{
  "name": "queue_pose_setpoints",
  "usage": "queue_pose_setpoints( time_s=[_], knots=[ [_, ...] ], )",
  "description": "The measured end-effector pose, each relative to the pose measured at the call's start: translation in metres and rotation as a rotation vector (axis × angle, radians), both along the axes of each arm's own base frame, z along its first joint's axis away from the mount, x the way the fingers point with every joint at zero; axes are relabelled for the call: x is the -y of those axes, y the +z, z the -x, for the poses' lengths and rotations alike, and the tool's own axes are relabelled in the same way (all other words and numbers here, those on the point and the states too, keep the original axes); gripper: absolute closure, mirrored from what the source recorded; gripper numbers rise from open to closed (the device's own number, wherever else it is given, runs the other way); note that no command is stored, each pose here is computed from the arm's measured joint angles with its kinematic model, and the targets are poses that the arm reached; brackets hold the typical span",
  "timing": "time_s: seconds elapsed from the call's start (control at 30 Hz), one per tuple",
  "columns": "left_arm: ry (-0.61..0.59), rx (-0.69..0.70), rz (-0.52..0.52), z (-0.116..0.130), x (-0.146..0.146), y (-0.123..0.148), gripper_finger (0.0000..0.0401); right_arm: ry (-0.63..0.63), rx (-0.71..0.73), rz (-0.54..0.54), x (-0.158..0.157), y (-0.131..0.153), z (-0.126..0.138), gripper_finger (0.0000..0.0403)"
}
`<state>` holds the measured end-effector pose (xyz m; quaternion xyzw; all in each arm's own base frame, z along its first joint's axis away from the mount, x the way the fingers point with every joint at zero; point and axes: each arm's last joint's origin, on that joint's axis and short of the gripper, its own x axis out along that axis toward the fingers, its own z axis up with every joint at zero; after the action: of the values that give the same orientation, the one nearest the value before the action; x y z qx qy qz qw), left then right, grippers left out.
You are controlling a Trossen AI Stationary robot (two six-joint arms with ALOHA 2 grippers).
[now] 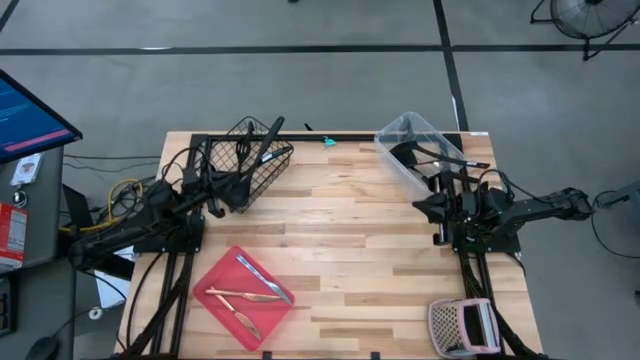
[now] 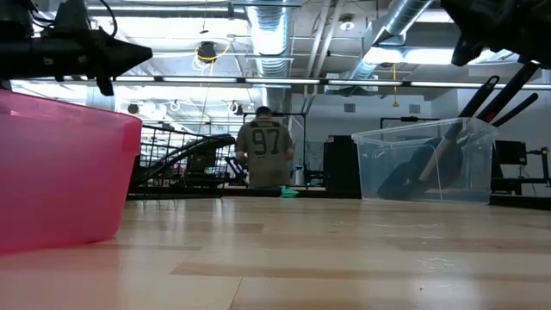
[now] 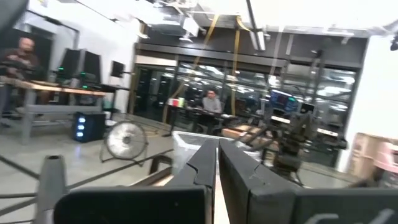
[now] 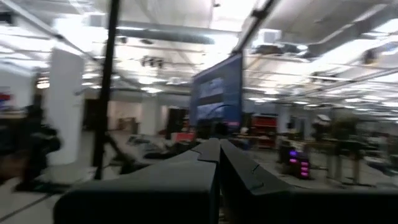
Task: Pick & Place Kitchen Items
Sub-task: Return to Home Position
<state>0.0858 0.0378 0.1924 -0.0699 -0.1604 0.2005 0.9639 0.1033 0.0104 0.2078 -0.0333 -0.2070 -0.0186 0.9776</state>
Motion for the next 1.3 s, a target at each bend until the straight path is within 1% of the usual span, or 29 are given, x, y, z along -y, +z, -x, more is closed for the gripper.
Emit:
queue_pose_setpoints(
  time_s=[0.1, 0.13, 0.23, 0.37, 0.6, 0.77, 0.83, 1.3],
  knots=[
    [-0.038, -0.004, -0.01, 0.0, 0.001, 0.0, 0.0399, 0.07, -0.028, 0.03, -0.002, -0.003, -0.001, 0.0403],
    [-0.051, -0.006, -0.013, -0.001, 0.001, 0.0, 0.0399, 0.086, -0.049, 0.025, -0.003, -0.005, -0.002, 0.0403],
    [-0.087, -0.012, -0.025, -0.001, 0.002, 0.0, 0.0399, 0.105, -0.085, -0.007, -0.003, -0.008, -0.003, 0.0403],
    [-0.116, -0.02, -0.031, -0.001, 0.003, -0.001, 0.0399, 0.114, -0.115, -0.022, -0.003, -0.011, -0.004, 0.0403],
    [-0.115, -0.024, -0.034, -0.002, 0.003, -0.001, 0.0399, 0.128, -0.21, -0.038, -0.004, -0.02, -0.006, 0.0403],
    [-0.109, -0.039, -0.045, -0.002, 0.003, -0.002, 0.0399, 0.126, -0.241, -0.031, -0.004, -0.023, -0.007, 0.0403],
    [-0.102, -0.045, -0.059, -0.002, 0.003, -0.002, 0.0399, 0.125, -0.241, -0.029, -0.004, -0.023, -0.007, 0.0403],
    [-0.098, -0.042, -0.059, -0.002, 0.003, -0.001, 0.0399, 0.101, -0.241, -0.035, -0.003, -0.023, -0.007, 0.0403]
  ],
)
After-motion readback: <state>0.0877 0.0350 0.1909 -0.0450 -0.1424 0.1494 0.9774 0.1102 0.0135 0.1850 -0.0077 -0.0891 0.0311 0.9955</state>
